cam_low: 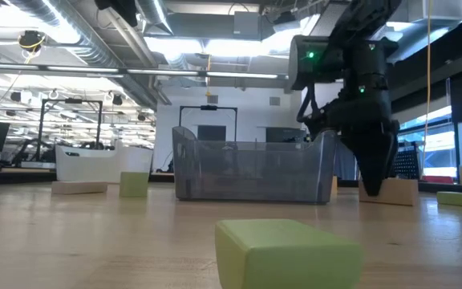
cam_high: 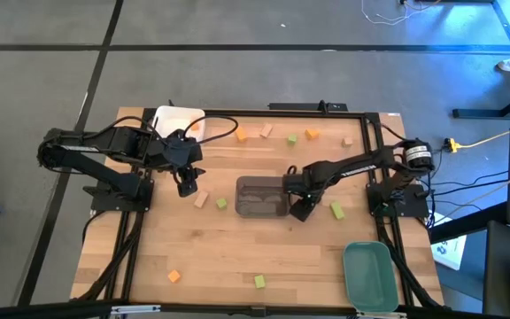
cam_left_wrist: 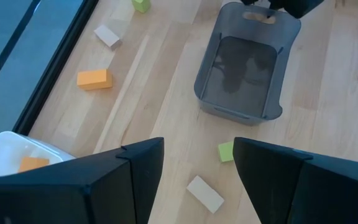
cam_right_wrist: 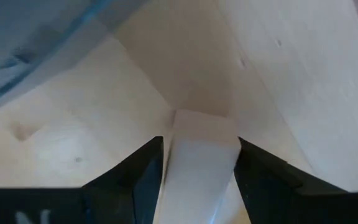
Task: Sort & place blocks by color
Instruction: Put the brown block into the black bin
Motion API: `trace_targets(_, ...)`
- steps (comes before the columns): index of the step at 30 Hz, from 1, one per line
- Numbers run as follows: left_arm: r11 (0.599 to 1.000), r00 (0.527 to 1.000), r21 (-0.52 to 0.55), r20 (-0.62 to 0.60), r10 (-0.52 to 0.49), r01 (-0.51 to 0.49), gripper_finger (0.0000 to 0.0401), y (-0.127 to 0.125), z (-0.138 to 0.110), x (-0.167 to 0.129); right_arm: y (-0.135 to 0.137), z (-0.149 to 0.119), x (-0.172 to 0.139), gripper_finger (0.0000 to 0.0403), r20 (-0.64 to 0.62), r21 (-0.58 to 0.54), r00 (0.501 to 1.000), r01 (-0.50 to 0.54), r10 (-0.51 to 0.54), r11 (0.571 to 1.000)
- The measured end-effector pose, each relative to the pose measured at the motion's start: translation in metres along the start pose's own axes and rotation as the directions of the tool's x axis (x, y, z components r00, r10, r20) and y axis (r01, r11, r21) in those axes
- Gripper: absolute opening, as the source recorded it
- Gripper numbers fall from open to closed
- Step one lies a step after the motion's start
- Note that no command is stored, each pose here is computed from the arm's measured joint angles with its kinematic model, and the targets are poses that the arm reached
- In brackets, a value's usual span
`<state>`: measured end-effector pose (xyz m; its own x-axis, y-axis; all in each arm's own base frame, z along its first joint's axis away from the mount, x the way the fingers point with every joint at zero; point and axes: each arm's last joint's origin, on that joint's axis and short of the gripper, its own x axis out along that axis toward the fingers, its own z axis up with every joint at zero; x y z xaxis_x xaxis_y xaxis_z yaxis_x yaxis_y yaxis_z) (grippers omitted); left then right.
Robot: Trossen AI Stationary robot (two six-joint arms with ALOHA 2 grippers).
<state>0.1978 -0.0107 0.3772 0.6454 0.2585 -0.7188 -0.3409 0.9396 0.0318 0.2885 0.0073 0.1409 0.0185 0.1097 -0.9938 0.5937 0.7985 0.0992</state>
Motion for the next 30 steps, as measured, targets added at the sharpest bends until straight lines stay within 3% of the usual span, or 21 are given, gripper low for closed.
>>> trace_targets(6, 1.000, 1.000, 0.001, 0.000, -0.001, 0.001, 0.0186, 0.000, 0.000, 0.000, 0.002, 0.005, 0.011, 0.0180, -0.011, -0.005, 1.000, -0.001, 0.001, 1.000)
trace_targets(11, 1.000, 1.000, 0.006, -0.001, -0.003, 0.003, 0.0186, 0.000, 0.000, 0.000, 0.003, 0.006, 0.010, 0.0129, 0.001, 0.002, 1.000, -0.005, 0.005, 1.000)
trace_targets(18, 1.000, 1.000, 0.011, -0.003, -0.008, 0.008, 0.0186, 0.000, 0.000, 0.000, 0.007, 0.014, -0.001, 0.0130, -0.011, 0.000, 1.000, 0.012, -0.012, 1.000)
trace_targets(25, 1.000, 1.000, 0.013, -0.007, -0.017, 0.017, 0.0186, 0.000, 0.000, 0.000, 0.013, 0.020, -0.045, 0.0130, -0.091, -0.077, 0.992, 0.083, -0.090, 0.994)
trace_targets(30, 0.998, 0.998, 0.038, -0.022, -0.058, 0.058, 0.0186, -0.002, -0.001, 0.000, 0.033, 0.038, -0.086, 0.0130, 0.040, -0.165, 0.999, -0.011, 0.018, 0.986)
